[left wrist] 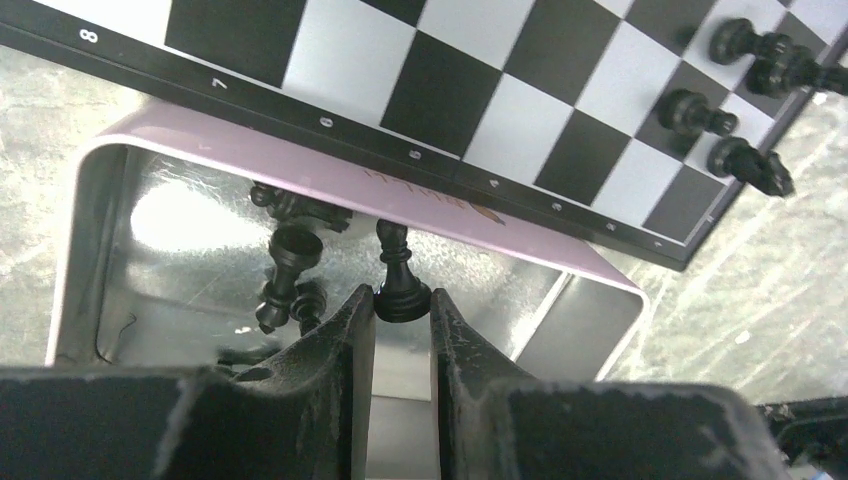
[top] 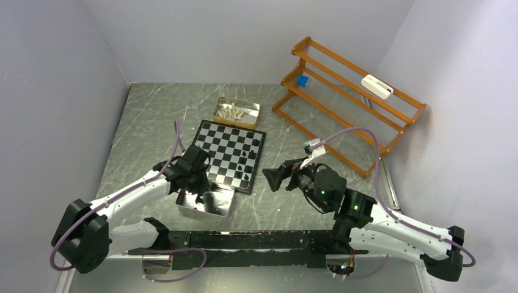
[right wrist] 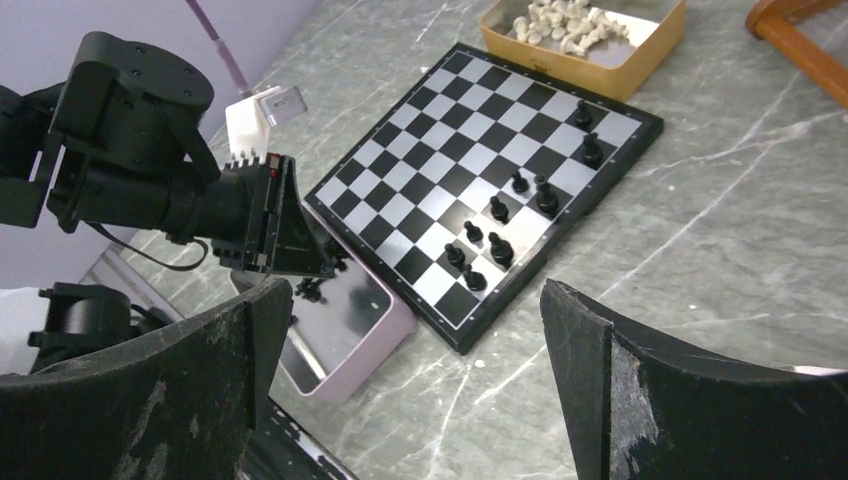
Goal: Set up the chess pieces on the board
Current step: Pick up the chess piece from the storage box, then place the chess piece on the chessboard.
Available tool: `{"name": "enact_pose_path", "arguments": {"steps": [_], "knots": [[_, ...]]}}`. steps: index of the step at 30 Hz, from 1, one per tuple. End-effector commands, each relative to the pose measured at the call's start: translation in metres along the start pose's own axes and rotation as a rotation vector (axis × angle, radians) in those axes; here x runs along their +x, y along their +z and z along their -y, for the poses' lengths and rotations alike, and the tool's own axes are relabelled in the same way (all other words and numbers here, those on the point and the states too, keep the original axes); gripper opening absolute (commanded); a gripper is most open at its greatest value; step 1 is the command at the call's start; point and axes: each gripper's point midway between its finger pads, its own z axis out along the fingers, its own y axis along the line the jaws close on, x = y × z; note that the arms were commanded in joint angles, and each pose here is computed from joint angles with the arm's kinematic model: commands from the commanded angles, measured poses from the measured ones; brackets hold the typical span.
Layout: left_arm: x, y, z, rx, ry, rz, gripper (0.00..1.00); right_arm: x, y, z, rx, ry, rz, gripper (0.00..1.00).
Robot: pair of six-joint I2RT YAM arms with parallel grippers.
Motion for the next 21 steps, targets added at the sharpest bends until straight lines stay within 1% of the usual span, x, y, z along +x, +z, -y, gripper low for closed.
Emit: {"name": "enact_pose_path", "arguments": {"steps": [1,4,6,8,13,17,21], "knots": [[-0.006,-0.016,0.022,0.118,0.051,0.023,0.18,-0.020,0.007,-0.029,-0.064,0.084,-0.007,1.00],[-0.010,-0.026,0.037,0.226,0.098,0.057,0.18,-0.025,0.015,-0.039,-0.081,0.065,-0.039,1.00],[-0.010,-0.035,0.049,0.317,0.139,0.077,0.19,-0.029,0.022,-0.045,-0.109,0.054,-0.065,0.95],[-0.009,-0.041,0.058,0.383,0.176,0.083,0.19,-0.027,0.028,-0.057,-0.180,0.058,-0.119,0.89],[-0.009,-0.055,0.069,0.471,0.227,0.104,0.19,-0.014,0.046,-0.069,-0.304,0.143,-0.238,0.76],[-0.007,-0.071,0.085,0.587,0.280,0.120,0.18,0.000,0.059,-0.072,-0.340,0.192,-0.309,0.66],[-0.008,-0.090,0.097,0.674,0.324,0.149,0.18,0.011,0.068,-0.071,-0.373,0.220,-0.370,0.62]]}}
